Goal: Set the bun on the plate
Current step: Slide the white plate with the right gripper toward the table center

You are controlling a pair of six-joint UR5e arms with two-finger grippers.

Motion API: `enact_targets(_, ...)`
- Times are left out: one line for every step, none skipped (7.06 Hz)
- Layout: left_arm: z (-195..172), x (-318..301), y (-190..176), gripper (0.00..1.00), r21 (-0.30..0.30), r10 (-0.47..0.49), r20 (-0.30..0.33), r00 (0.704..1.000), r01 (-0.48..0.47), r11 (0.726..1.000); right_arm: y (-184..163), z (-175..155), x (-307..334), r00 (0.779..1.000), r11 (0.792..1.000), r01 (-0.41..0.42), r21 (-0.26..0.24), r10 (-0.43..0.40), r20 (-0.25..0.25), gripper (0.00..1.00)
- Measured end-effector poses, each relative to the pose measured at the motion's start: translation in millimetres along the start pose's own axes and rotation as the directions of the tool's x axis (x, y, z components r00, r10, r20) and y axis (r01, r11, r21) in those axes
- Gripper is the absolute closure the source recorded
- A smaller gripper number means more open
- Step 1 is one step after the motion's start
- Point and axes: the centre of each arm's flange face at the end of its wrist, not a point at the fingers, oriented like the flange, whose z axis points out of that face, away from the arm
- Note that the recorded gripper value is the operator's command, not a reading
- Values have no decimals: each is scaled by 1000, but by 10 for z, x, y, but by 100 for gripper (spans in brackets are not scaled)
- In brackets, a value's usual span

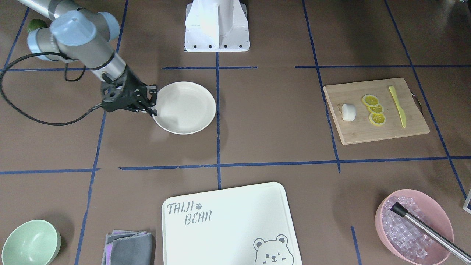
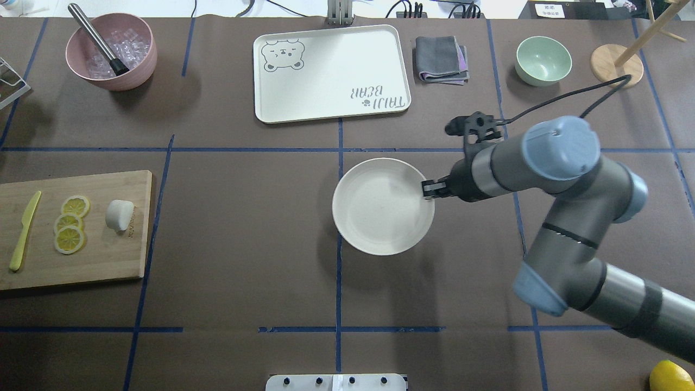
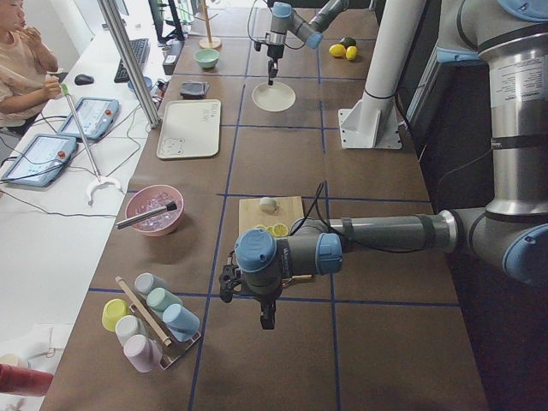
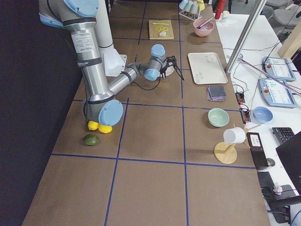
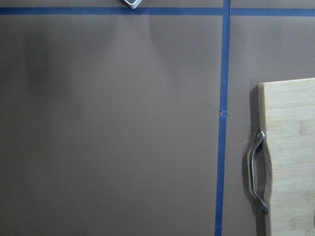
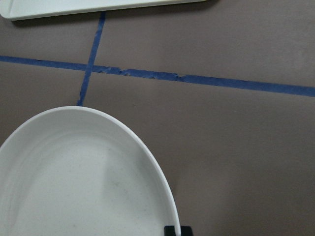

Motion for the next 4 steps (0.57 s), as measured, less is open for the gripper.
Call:
enact_targets(4, -5, 8, 0, -1, -1, 0, 1000, 1, 1000, 56, 245, -420, 999, 999, -33, 15, 33, -22, 98)
enact_targets(4, -5, 8, 0, 0, 0, 2, 1000, 0, 1000, 144, 484, -694, 998, 998, -51, 28, 53, -42, 97)
enact_targets(4, -4, 6, 0, 0, 1, 3, 1000, -1, 1000, 228, 634, -788, 997, 998, -54, 34, 56, -59, 97)
enact_targets(5, -2, 4, 0, 0, 1, 3, 1000, -1, 1000, 277, 711, -794, 996, 998, -54, 37, 56, -72, 75)
